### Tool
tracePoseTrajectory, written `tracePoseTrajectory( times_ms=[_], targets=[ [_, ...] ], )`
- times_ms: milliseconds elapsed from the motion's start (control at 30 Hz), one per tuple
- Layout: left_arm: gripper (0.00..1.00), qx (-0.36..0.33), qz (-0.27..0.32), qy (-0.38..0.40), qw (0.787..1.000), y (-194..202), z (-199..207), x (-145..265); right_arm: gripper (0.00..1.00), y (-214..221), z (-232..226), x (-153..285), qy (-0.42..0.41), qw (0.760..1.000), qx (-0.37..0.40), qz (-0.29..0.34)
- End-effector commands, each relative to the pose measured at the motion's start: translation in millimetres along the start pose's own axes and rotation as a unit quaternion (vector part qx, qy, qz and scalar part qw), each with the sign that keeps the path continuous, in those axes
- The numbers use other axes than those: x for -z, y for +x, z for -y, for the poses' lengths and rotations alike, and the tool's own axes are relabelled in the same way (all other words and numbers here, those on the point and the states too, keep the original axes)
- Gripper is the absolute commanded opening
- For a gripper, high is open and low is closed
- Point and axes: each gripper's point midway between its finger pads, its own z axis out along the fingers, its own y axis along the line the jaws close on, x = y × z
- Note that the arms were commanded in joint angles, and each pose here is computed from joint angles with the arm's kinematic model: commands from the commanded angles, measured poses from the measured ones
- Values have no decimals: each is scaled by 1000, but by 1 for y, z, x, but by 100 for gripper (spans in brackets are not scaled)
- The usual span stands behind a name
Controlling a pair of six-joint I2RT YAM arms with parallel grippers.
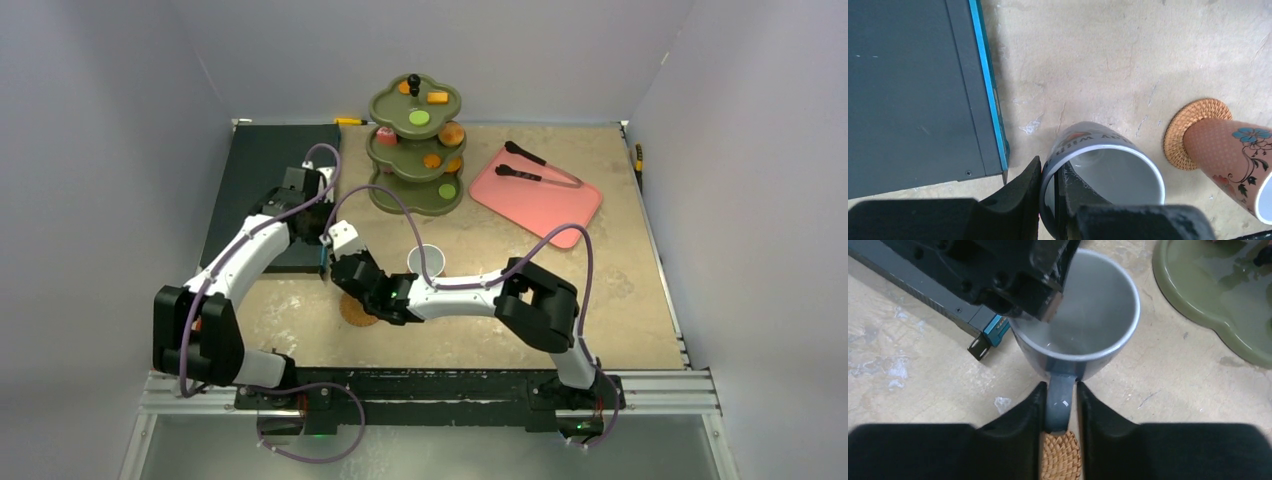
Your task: Serve the afternoon tea
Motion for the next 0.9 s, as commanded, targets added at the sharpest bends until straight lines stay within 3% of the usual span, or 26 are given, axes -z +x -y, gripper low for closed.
tracePoseTrajectory(
  times_ms=[0, 67, 100, 133, 300, 367, 567, 867],
  targets=[
    [0, 4, 42, 43, 998, -22, 22, 27, 19, -37, 7, -3, 16, 999, -22, 41],
    [0, -2, 47, 51, 998, -24, 26, 33, 4, -40, 10, -1, 18, 999, -23, 43],
    [0, -7, 51, 53, 997, -25, 27, 36, 0, -41, 11, 0, 19, 999, -25, 45],
    [6, -12, 55, 54, 997, -27, 27, 39, 0, -43, 12, 2, 18, 998, -27, 47],
    [77, -44, 73, 51, 995, -39, 27, 56, 0, -51, 19, 18, 11, 997, -45, 55],
    [90, -51, 87, 46, 994, -47, 25, 64, 0, -56, 25, 26, 11, 997, -55, 62],
    [99, -63, 143, 15, 988, -92, 2, 96, 0, -42, 24, 62, -46, 995, -73, 53],
    [99, -84, 186, -43, 978, -121, -32, 106, 0, -7, -15, 101, -116, 990, -72, 30]
  ],
)
